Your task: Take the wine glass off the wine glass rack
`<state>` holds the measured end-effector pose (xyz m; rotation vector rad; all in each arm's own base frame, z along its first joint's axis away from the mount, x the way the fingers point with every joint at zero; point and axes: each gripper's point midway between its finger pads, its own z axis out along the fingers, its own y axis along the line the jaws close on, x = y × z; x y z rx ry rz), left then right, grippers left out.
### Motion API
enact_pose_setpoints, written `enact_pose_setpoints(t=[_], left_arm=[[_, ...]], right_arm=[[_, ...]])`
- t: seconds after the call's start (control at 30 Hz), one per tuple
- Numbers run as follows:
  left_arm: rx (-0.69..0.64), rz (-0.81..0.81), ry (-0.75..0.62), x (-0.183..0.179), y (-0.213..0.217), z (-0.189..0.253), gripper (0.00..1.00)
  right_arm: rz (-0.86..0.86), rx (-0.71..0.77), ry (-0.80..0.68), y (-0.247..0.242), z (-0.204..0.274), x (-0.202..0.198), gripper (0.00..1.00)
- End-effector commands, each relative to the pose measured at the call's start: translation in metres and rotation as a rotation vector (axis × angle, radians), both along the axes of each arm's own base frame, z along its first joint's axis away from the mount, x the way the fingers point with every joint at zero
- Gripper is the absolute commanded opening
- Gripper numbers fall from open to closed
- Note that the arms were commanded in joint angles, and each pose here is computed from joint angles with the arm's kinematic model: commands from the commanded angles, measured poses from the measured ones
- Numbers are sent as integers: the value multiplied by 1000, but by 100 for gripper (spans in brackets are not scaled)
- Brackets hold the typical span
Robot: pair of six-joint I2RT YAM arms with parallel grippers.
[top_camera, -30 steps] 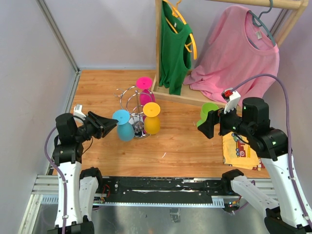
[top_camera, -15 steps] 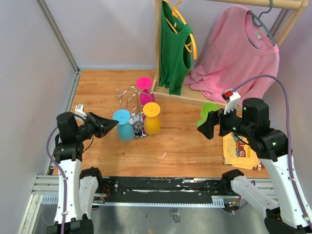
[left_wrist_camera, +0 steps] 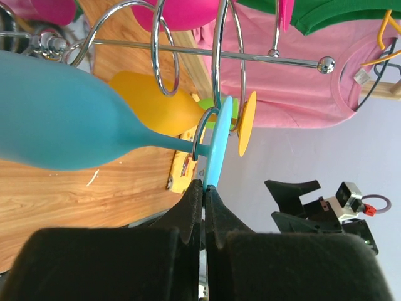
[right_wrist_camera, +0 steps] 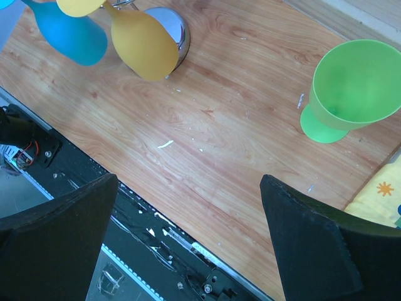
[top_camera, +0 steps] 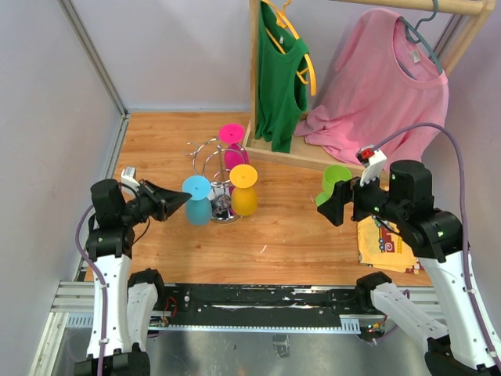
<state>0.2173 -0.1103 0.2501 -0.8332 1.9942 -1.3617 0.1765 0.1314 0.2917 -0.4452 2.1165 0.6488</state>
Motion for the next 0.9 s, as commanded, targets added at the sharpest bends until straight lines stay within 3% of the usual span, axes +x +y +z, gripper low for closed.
enact_pose_setpoints(t=[0.0,0.87], left_arm=[[-38,-12,-21,-1,-3,22,0],[30,63,20,-20,4,28,0]], right_arm=[[-25,0,-7,-6,-1,1,98],[-28,-5,-6,-9,-1,-7,98]])
